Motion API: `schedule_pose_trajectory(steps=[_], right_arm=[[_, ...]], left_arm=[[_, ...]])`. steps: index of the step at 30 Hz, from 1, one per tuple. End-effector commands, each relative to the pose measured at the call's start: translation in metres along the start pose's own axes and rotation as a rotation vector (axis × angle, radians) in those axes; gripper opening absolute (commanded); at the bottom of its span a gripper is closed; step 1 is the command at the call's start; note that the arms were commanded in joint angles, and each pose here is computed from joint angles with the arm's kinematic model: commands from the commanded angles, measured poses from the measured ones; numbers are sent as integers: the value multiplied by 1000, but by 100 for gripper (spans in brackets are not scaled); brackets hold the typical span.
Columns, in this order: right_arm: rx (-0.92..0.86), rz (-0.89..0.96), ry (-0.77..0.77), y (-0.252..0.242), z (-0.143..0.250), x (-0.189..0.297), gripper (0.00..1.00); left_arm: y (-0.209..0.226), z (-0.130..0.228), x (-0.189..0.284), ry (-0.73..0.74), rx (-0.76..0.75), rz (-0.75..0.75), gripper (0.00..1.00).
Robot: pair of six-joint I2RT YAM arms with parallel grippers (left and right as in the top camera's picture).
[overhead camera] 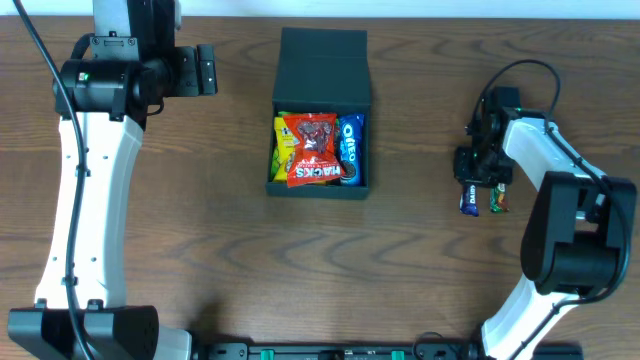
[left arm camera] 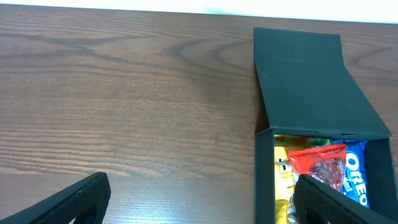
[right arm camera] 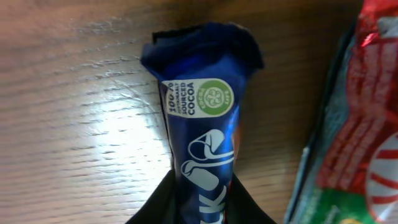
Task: Pack container
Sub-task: 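Carry the Dairy Milk bar into the box beside the Oreo pack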
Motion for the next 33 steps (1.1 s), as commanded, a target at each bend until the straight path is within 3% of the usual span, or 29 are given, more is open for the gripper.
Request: schedule_pose_trajectory(steps=[1,9,14,21,25,29,30,32,33], right_arm=[[-74,-106,6,17,-8,9,13],[-54,-373,-27,96,-36,91,10],[6,-454,-74,163,-29,135,15],[96,-470,-75,233,10,133,18],[134,-462,-50,247,24,126,18],[152,-461,-44,252,31,126,24],[154,-459,-41,252,32,126,36],[162,-453,-29,251,36,125,80],[171,-448,-26,250,37,124,96]], left_arm=[[1,-3,10,-22,-17,-5,95],[1,-3,10,-22,-17,-4,95],[1,-3,10,-22,-17,-5,95],[1,-3,10,-22,-17,-5,95],[1,-3,10,-22,-17,-5,95],[1,-3,10,-22,-18,-5,95],[1,-3,10,-22,-18,-5,95],[1,-3,10,-22,-18,-5,95],[1,-3,10,-22,-18,-5,95]])
Point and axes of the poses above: each gripper's point midway between its finger pads, its own x axis back along the fingers, its own y axis along the line the jaws close on, z = x × y, the point moved 1 cm from there along x, back along the fingers, and after that the axes turned 12 degrees about -x, right-handed, at the moved point
